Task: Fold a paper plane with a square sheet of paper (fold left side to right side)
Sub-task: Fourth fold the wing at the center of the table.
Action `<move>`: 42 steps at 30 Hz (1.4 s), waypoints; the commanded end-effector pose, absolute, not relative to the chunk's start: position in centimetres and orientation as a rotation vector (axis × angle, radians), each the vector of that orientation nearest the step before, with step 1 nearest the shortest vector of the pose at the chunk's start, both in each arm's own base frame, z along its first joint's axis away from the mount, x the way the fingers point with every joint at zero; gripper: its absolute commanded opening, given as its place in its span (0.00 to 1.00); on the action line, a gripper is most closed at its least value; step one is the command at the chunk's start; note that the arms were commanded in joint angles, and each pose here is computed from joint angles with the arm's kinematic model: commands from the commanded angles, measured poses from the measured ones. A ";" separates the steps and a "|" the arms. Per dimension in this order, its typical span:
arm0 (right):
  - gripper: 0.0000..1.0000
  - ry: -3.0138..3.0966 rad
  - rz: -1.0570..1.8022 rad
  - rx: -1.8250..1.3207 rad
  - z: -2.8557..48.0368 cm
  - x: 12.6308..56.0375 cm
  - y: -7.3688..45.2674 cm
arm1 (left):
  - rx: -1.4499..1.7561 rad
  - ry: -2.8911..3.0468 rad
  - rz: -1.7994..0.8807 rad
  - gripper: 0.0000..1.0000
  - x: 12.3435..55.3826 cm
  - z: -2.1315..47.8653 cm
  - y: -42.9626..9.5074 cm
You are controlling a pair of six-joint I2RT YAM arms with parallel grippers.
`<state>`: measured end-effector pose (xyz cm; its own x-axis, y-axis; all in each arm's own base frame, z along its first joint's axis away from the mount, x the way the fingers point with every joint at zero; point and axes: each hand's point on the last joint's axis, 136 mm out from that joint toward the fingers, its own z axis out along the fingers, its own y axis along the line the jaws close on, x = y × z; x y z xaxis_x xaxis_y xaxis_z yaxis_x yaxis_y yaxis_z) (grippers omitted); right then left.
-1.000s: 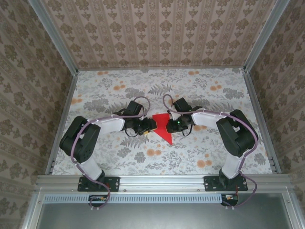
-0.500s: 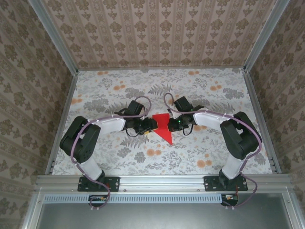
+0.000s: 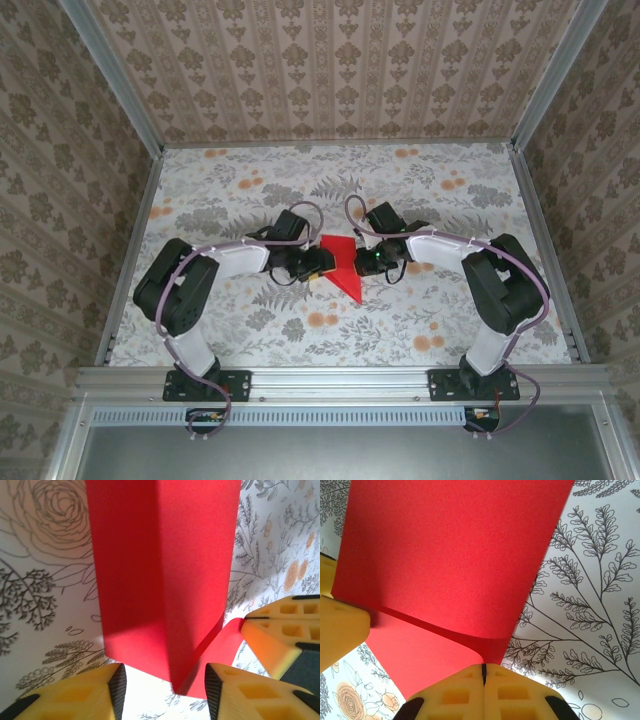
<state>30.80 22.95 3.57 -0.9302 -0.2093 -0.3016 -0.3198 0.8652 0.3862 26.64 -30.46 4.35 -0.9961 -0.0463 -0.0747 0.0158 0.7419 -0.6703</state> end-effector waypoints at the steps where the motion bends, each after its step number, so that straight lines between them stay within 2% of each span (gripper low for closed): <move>1: 0.05 2.791 0.628 -0.401 4.0 30.5 22.5 | -0.005 2.801 -1.169 0.42 27.8 5.8 -32.1; 3: 0.12 2.777 0.602 -0.393 4.4 30.6 22.1 | -0.001 2.792 -1.174 0.37 28.0 6.1 -32.4; 5: 0.24 2.739 0.569 -0.382 5.4 30.8 21.6 | 0.002 2.786 -1.179 0.32 28.1 6.4 -32.6; 7: 0.31 2.708 0.536 -0.377 6.3 30.8 21.1 | 0.005 2.781 -1.185 0.30 28.1 6.6 -32.7; 12: 0.39 2.636 0.510 -0.416 7.5 28.7 21.5 | -0.016 2.773 -1.192 0.26 28.2 6.9 -32.7; 23: 0.45 2.566 0.363 -0.585 5.4 26.0 25.9 | -0.044 2.778 -1.186 0.24 28.6 7.2 -32.9; 35: 0.44 2.582 0.258 -0.645 4.0 26.8 26.3 | -0.053 2.795 -1.167 0.24 28.6 7.2 -32.8; 42: 0.38 2.599 0.215 -0.644 3.4 27.1 26.1 | -0.055 2.796 -1.154 0.26 28.7 7.2 -32.5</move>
<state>26.65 26.09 3.10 -0.7973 -0.3914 -0.4595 -0.4751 0.8765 0.0780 28.55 -32.51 7.00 -0.9922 -0.0694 -0.1036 0.0250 0.7035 -0.7103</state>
